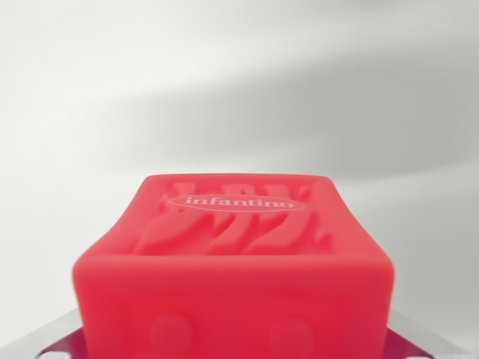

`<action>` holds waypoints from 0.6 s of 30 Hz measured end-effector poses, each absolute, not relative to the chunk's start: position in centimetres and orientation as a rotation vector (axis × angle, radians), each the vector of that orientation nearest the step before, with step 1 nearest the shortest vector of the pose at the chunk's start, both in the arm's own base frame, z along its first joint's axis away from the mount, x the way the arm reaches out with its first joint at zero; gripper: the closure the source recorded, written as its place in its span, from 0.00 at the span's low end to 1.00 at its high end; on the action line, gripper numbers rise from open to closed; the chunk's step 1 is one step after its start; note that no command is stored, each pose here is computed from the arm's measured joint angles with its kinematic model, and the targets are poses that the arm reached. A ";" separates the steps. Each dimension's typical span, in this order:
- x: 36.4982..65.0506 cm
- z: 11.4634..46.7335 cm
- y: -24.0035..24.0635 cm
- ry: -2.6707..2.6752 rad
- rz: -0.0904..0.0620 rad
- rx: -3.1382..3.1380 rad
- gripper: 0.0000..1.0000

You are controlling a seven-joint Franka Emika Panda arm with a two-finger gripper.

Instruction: Destack cube

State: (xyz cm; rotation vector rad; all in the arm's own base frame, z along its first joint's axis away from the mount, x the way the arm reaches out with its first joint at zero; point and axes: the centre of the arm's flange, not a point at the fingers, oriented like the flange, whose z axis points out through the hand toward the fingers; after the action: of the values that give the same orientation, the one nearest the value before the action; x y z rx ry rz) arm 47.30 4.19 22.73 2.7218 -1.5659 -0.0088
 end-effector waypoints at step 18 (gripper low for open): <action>44.8 21.1 5.9 -1.568 -0.009 2.720 1.00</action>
State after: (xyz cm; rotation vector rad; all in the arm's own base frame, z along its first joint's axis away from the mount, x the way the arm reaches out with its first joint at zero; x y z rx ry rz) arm 44.83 5.93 21.11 2.7199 -1.5682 -0.0087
